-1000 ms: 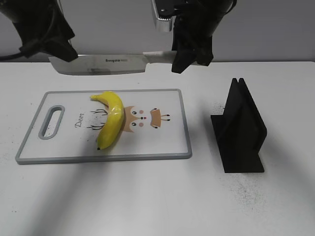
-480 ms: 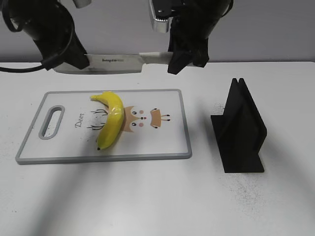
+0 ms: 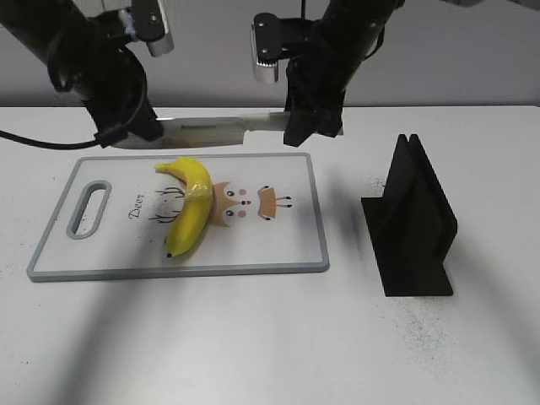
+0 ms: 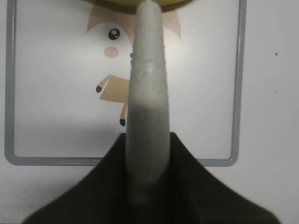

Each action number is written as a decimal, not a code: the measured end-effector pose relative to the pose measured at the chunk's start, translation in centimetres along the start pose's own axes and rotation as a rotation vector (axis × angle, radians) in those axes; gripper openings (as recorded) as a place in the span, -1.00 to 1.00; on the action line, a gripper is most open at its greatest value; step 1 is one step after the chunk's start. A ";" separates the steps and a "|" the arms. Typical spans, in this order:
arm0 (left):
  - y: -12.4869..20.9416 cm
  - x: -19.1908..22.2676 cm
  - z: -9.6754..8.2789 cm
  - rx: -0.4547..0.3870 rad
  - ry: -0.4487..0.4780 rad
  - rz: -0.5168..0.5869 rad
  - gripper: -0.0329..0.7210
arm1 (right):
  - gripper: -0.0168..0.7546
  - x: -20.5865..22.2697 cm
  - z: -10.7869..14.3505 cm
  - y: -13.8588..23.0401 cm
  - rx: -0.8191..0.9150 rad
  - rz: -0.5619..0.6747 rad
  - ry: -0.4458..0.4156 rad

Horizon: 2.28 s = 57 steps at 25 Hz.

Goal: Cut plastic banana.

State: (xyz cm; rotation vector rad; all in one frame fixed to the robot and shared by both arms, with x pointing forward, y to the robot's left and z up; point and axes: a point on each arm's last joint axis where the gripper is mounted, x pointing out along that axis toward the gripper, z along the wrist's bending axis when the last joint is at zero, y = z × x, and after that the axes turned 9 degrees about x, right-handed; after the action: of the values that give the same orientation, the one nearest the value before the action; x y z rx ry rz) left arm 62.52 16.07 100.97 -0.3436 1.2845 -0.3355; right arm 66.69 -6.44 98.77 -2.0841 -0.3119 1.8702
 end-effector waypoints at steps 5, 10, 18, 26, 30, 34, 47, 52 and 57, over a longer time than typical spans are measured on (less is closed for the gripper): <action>2.3 5.8 0.0 -0.052 0.092 0.040 -0.91 | -0.54 4.0 -0.2 1.3 0.052 0.044 -0.062; 3.2 8.2 0.2 -0.099 0.113 0.017 -0.89 | -0.54 5.7 -0.6 2.1 0.079 0.058 -0.073; 2.9 7.3 0.3 -0.091 0.097 0.010 -0.89 | -0.54 4.9 -0.6 1.8 0.078 0.053 -0.066; 0.5 1.8 0.4 -0.023 0.014 -0.017 -0.89 | -0.54 -0.5 0.1 0.0 0.061 0.007 -0.017; -0.9 -1.9 0.0 0.009 -0.027 -0.044 -0.89 | -0.54 -4.2 0.8 -1.1 0.072 -0.029 0.019; -1.7 -4.1 -0.3 0.029 -0.063 -0.060 -0.89 | -0.54 -5.7 1.2 -1.6 0.067 -0.050 0.035; -2.1 -4.5 -0.2 -0.022 -0.083 -0.101 0.20 | -0.54 -5.8 1.4 -1.8 0.116 -0.071 0.012; -2.7 -5.7 0.1 -0.027 -0.158 -0.132 0.82 | -0.54 -6.1 1.5 -1.9 0.119 -0.075 0.017; -3.2 -9.1 0.2 -0.087 -0.273 -0.173 0.84 | -0.54 -7.5 1.8 -2.0 0.142 -0.076 0.049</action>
State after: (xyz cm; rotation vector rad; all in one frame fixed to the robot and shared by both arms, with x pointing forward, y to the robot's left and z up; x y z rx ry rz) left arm 60.26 17.03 110.27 -0.5571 1.0050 -0.3663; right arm 64.16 -7.21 106.32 -1.9923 -0.2358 1.7425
